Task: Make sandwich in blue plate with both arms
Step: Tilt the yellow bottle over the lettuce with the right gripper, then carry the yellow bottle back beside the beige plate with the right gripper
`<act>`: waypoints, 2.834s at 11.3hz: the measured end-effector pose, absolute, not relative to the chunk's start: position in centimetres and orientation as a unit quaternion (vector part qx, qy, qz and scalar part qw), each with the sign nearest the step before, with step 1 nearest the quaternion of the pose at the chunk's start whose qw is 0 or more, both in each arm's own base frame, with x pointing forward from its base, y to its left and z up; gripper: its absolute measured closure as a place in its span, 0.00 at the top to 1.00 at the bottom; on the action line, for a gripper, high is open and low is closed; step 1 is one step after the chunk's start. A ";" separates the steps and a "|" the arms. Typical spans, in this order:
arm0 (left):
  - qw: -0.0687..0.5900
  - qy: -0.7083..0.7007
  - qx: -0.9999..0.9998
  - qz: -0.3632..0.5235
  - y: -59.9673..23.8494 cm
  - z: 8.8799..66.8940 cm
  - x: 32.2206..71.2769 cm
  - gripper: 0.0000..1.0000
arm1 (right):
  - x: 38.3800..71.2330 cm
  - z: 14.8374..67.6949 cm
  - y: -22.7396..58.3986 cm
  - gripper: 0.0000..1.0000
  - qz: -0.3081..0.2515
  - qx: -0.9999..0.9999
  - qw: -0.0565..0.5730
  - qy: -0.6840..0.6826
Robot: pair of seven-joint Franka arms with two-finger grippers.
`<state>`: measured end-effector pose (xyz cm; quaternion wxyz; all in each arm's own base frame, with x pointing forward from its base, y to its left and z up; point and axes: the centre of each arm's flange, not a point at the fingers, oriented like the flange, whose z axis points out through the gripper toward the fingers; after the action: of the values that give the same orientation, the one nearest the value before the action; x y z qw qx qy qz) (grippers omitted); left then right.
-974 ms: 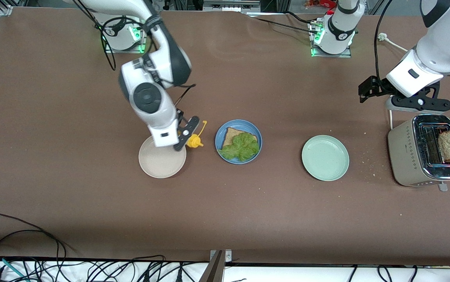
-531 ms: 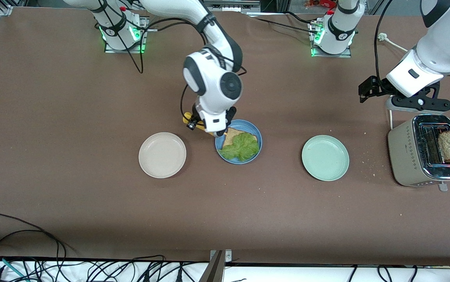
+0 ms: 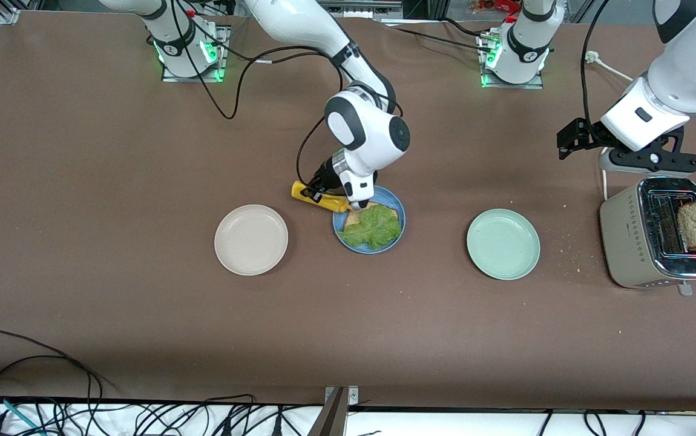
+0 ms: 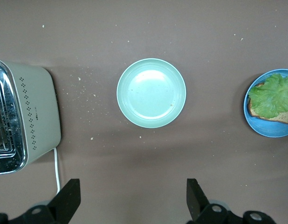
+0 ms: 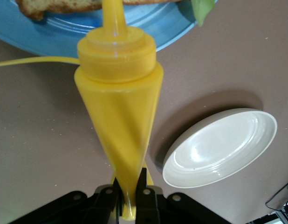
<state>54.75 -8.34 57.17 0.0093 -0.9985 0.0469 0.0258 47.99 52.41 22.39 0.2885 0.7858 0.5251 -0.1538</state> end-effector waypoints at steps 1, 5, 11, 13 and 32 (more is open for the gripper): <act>0.009 0.046 -0.999 0.026 -8.2 57.2 54.8 1.00 | 48.1 22.7 52.4 0.12 -0.152 0.786 0.291 0.524; 0.009 0.045 -0.999 0.026 -8.2 57.1 54.8 1.00 | 50.2 24.6 51.3 0.12 -0.140 0.803 0.258 0.518; 0.001 -0.022 -0.998 0.064 0.1 52.7 57.2 1.00 | 58.3 35.9 41.0 0.12 -0.082 0.869 0.040 0.487; -0.008 -0.044 -0.996 0.071 5.8 51.2 58.6 1.00 | 60.7 38.4 35.8 0.12 -0.074 0.854 -0.016 0.514; -0.060 -0.016 -0.994 0.094 29.5 39.2 60.9 1.00 | 66.9 15.0 -3.5 0.12 0.257 0.595 -0.398 0.649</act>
<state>60.85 29.52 39.21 -0.0599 -0.9937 -0.0164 0.0938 66.86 -3.49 14.98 -0.3979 0.5951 0.6490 0.2574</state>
